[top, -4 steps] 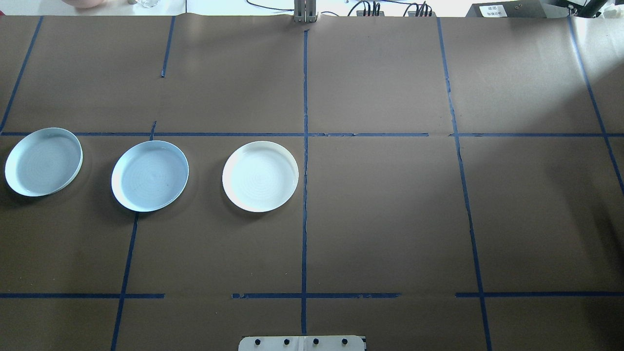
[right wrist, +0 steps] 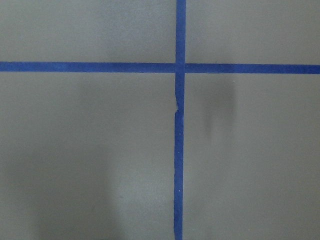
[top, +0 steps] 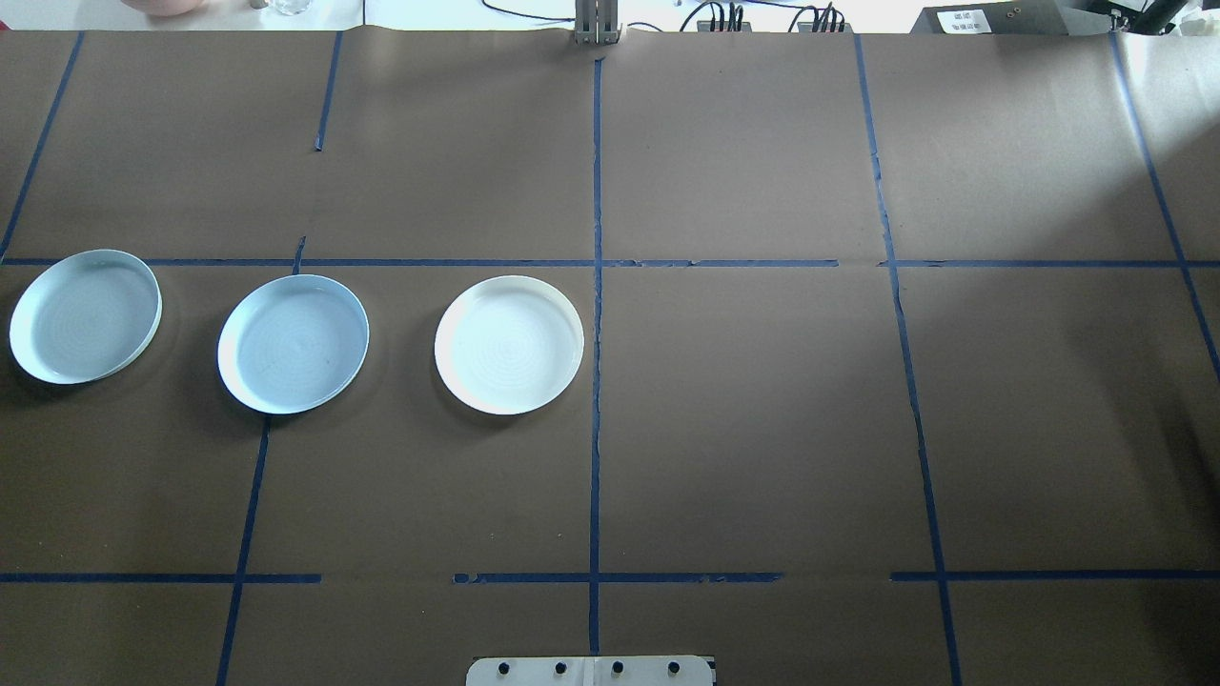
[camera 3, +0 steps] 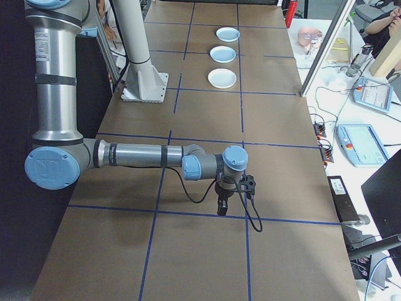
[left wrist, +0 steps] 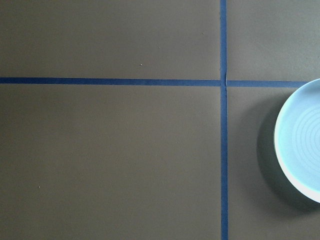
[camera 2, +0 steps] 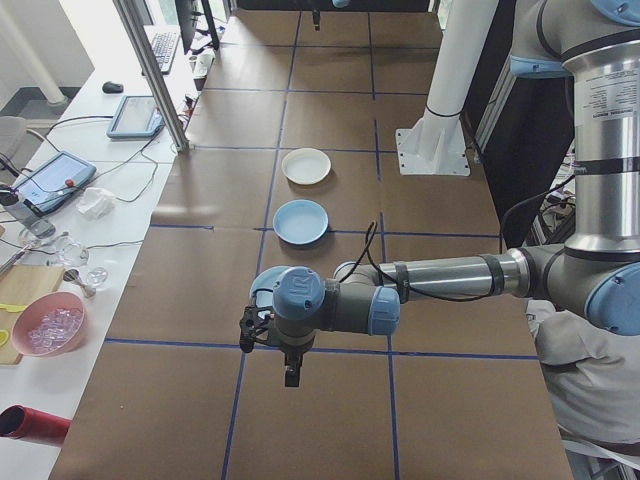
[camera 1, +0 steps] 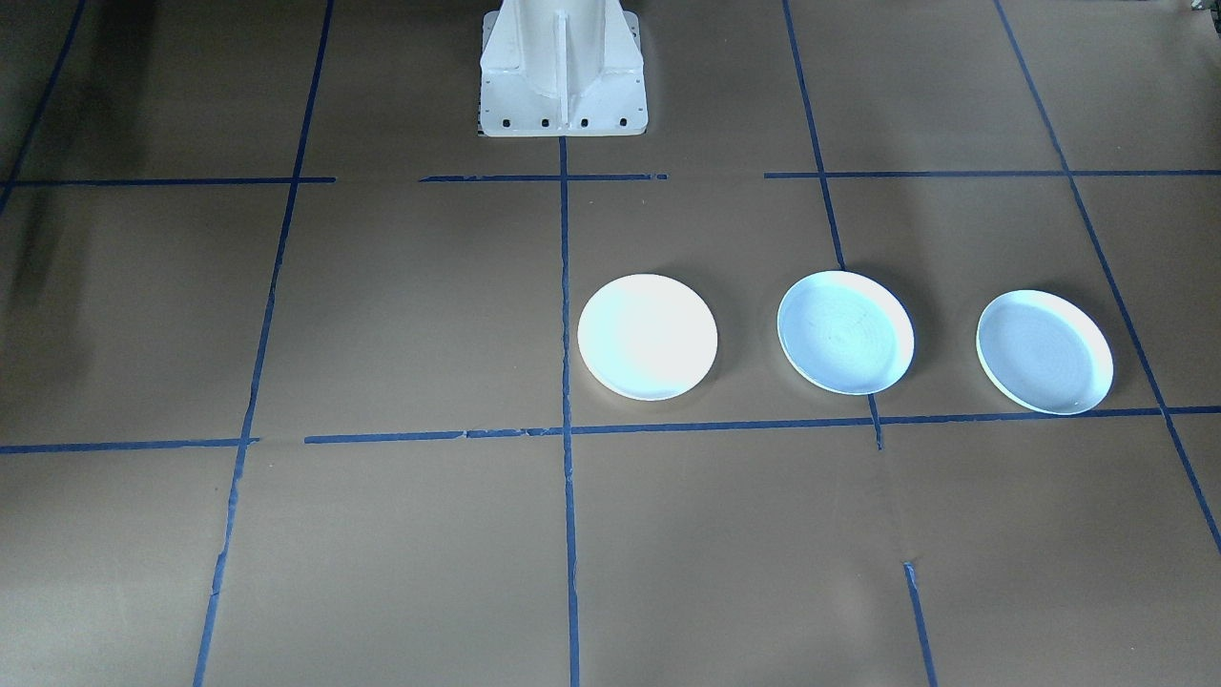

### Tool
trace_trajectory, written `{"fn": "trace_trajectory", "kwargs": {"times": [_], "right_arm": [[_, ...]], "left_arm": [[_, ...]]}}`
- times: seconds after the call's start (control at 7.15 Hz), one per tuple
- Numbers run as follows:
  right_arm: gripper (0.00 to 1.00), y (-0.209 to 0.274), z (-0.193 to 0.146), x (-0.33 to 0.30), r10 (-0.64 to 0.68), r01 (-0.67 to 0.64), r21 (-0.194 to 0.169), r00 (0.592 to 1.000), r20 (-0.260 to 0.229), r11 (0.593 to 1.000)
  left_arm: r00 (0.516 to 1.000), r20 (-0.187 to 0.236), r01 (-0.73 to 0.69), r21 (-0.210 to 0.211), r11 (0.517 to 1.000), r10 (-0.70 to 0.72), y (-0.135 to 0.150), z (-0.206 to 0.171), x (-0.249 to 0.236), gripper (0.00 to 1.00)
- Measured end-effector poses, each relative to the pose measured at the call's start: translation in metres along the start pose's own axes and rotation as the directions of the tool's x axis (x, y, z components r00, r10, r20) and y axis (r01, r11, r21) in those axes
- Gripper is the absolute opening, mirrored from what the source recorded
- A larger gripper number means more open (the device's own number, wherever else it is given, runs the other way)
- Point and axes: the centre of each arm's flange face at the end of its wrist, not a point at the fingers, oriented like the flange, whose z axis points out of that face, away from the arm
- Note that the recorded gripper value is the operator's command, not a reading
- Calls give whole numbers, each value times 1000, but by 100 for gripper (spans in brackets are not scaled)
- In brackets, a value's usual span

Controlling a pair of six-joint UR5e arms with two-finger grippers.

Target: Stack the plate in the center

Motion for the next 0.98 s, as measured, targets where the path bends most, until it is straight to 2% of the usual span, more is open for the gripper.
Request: {"fn": "trace_trajectory", "kwargs": {"times": [0.14, 0.7, 0.98], "right_arm": [[100, 0, 0, 0, 0, 0, 0, 1000, 0, 1000], [100, 0, 0, 0, 1, -1, -1, 1000, 0, 1000], [100, 0, 1, 0, 1, -1, -1, 1000, 0, 1000]], "left_arm": [[1000, -2, -1, 2, 1000, 1, 0, -1, 1, 100], [999, -9, 50, -33, 998, -50, 5, 25, -9, 100], [999, -46, 18, -11, 1000, -19, 1, 50, 3, 100]]}}
